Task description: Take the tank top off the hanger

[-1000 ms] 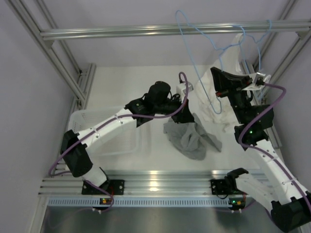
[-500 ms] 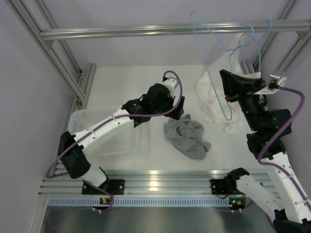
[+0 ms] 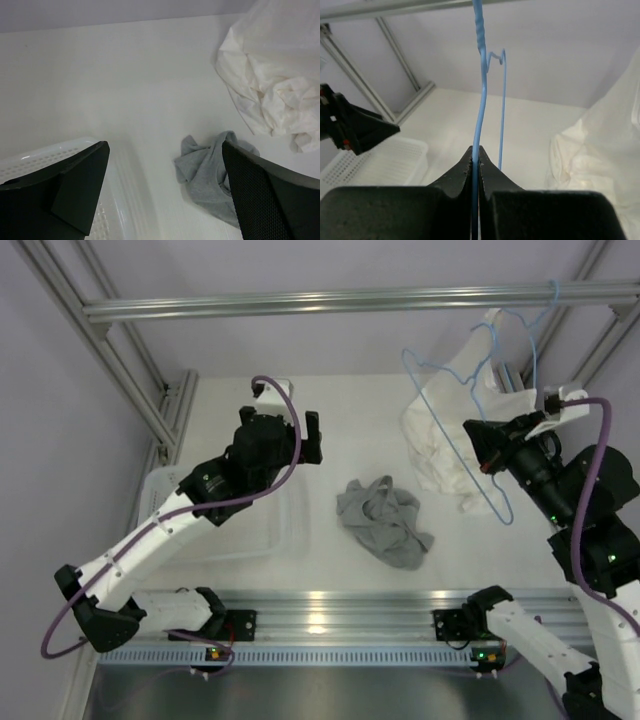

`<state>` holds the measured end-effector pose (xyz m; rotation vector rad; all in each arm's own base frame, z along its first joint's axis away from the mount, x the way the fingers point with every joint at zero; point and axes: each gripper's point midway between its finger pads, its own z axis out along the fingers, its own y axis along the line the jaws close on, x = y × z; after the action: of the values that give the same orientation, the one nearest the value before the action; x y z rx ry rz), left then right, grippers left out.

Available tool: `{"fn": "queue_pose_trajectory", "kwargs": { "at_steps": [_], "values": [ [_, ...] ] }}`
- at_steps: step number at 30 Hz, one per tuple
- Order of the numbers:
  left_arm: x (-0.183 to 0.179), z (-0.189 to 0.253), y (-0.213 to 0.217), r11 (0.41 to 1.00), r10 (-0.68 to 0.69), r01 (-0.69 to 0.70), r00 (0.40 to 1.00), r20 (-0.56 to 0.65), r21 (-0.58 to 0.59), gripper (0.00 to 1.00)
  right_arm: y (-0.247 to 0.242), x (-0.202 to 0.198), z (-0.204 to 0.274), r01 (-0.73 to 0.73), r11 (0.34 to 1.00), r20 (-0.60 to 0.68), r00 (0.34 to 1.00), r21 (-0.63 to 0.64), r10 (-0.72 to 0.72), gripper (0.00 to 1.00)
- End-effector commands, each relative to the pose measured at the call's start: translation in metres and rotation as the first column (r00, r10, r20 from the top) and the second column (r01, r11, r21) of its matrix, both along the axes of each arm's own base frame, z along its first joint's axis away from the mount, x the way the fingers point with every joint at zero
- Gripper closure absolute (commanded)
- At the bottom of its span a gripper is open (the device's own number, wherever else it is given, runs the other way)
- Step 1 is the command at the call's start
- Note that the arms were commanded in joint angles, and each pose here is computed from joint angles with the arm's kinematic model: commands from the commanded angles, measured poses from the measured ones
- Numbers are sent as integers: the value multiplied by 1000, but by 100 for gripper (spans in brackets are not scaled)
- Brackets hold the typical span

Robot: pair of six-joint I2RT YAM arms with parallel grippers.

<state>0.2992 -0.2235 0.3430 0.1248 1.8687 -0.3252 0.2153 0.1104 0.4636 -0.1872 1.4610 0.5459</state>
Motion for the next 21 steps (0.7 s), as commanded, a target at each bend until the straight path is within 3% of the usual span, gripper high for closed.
{"fn": "queue_pose_trajectory", "kwargs": {
  "at_steps": [1,11,21],
  "values": [
    [5,1,24,995,81,-81,997,6,64,1,-9,4,-40,42,993,-177,982,-115,-62,100],
    [-15,-7,20,997,-36,37,999,-24,61,1,-14,99,-3,228,942,-138,954,-245,-266,100],
    [-36,-5,30,991,-104,106,994,-34,84,1,-7,166,-12,251,928,-194,931,-275,-309,100]
  ]
}}
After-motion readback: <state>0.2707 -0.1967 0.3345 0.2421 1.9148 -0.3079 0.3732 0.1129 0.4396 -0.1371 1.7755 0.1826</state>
